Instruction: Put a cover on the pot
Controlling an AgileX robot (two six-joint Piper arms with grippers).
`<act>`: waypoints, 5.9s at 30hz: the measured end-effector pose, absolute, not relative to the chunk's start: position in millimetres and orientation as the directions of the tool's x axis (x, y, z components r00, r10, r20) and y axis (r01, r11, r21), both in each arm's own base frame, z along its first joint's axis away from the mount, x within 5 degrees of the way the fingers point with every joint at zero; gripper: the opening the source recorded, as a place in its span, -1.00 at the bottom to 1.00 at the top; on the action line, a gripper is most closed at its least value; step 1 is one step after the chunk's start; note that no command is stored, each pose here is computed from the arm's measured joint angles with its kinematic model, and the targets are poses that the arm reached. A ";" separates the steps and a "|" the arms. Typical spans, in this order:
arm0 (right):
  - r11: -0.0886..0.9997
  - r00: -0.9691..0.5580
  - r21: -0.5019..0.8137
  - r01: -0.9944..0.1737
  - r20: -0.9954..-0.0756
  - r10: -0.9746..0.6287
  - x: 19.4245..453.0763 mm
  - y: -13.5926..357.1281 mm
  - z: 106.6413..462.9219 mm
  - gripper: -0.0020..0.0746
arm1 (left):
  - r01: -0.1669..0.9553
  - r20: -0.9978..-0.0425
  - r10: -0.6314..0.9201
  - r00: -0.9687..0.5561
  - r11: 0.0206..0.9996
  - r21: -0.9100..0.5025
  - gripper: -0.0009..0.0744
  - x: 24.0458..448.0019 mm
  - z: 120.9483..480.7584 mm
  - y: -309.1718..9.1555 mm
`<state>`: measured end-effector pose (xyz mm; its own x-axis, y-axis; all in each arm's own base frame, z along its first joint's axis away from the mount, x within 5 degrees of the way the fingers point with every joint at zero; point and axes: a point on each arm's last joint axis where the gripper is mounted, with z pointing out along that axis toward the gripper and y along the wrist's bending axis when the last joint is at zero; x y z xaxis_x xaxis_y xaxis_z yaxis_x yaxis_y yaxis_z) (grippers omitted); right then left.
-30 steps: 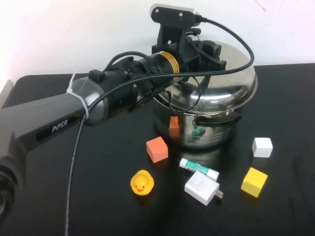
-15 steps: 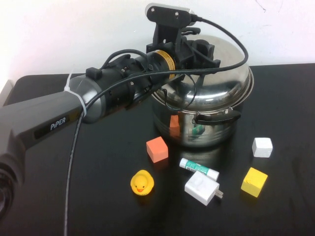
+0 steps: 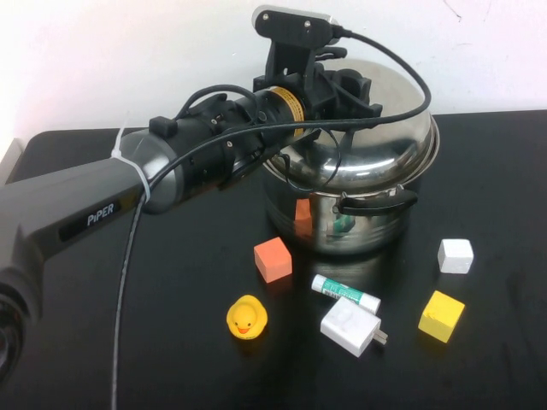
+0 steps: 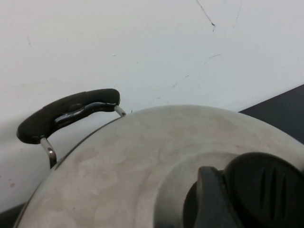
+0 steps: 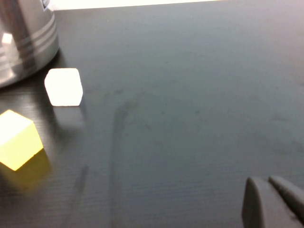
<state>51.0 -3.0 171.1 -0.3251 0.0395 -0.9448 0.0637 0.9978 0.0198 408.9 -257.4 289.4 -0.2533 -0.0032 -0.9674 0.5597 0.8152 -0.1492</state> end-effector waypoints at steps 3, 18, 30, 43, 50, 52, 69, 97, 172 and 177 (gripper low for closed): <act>0.998 -0.325 0.020 0.064 -0.945 0.040 51.0 -3.0 171.1 -0.95 | 0.558 -0.967 -0.001 -0.253 0.816 -0.147 -0.09 409.1 289.8 -257.3; 0.998 -0.325 0.020 0.064 -0.945 0.040 51.0 -3.0 171.1 -0.95 | 0.467 -0.957 0.025 -0.288 0.876 -0.118 -0.09 417.1 303.0 -250.2; 0.998 -0.325 0.020 0.064 -0.945 0.040 51.0 -3.0 171.1 -0.95 | 0.505 -0.966 -0.022 -0.258 0.849 -0.154 -0.09 417.0 307.4 -254.9; 0.998 -0.325 0.020 0.064 -0.945 0.040 51.0 -3.0 171.1 -0.95 | 0.513 -0.970 0.013 -0.242 0.850 -0.117 -0.09 416.6 306.9 -255.4; 0.998 -0.325 0.020 0.064 -0.945 0.040 51.0 -3.0 171.1 -0.95 | 0.512 -0.967 0.013 -0.254 0.850 -0.123 -0.09 415.5 303.4 -256.0; 0.998 -0.325 0.020 0.064 -0.945 0.040 51.0 -3.0 171.1 -0.95 | 0.510 -0.965 0.016 -0.264 0.851 -0.125 -0.09 415.9 299.5 -256.2; 0.998 -0.325 0.020 0.064 -0.945 0.040 51.0 -3.0 171.1 -0.95 | 0.527 -0.952 -0.075 -0.296 0.819 -0.228 -0.09 417.6 291.5 -262.5; 0.998 -0.325 0.020 0.064 -0.945 0.040 51.0 -3.0 171.1 -0.95 | 0.619 -0.973 0.017 -0.231 0.774 -0.134 -0.09 411.6 284.8 -265.7; 0.998 -0.325 0.020 0.064 -0.945 0.040 51.0 -3.0 171.1 -0.95 | 0.224 -0.923 -0.177 -0.342 0.938 -0.263 -0.98 63.6 286.5 -12.2; 0.998 -0.325 0.020 0.064 -0.945 0.040 51.0 -3.0 171.1 -0.95 | 0.225 -0.918 -0.179 -0.354 0.937 -0.269 -0.98 63.6 281.1 -12.9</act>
<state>51.0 -3.0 171.1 -0.3251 0.0395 -0.9448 0.0637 0.9978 0.0198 63.6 -12.9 281.1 -0.3545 -0.1786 -0.9178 0.2246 0.9366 -0.2690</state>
